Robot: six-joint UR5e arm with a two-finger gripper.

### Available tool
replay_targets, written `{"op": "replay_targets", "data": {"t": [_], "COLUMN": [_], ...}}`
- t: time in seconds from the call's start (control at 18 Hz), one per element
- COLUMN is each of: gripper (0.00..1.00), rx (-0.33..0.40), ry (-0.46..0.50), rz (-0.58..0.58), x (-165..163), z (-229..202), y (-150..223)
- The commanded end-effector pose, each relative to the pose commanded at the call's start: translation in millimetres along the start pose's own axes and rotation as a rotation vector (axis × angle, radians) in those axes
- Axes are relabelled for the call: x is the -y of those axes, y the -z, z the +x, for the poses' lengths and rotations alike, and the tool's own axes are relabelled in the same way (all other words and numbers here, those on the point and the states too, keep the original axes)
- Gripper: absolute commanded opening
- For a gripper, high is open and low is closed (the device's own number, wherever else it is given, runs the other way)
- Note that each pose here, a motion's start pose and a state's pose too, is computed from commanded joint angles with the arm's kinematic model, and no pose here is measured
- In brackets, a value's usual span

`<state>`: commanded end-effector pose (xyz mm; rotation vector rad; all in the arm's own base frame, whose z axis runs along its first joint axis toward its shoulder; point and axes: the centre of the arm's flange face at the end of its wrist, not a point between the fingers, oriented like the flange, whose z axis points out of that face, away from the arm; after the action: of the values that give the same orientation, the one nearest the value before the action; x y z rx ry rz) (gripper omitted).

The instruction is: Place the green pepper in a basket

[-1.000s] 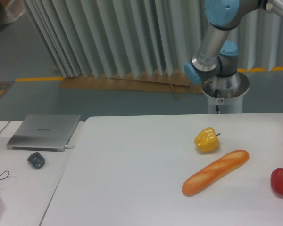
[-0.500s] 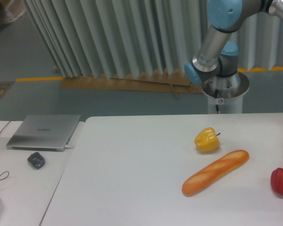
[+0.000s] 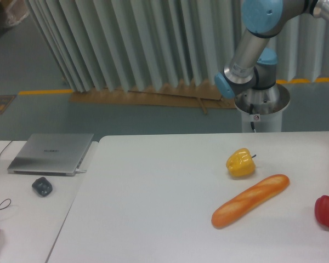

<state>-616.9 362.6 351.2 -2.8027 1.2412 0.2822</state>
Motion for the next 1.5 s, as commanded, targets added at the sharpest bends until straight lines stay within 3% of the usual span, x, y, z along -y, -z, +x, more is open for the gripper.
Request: {"op": "replay_targets", "data": {"t": [0.67,0.89,1.0,1.11,1.5], "gripper": [1.0,1.0,1.0,1.0,1.0], "rx": [0.072,0.091,0.049,-0.011,-0.034], "ry": [-0.002,-0.058,-0.071,-0.048,-0.013], "rz": [0.021,0.01,0.025,0.049,0.039], "x": [16.0,59.8,76.0,104.3,191.0], "z": [-6.8,-5.6,1.8,9.2,28.4], "y": [36.5,65.9,70.4,70.6,88.1]}}
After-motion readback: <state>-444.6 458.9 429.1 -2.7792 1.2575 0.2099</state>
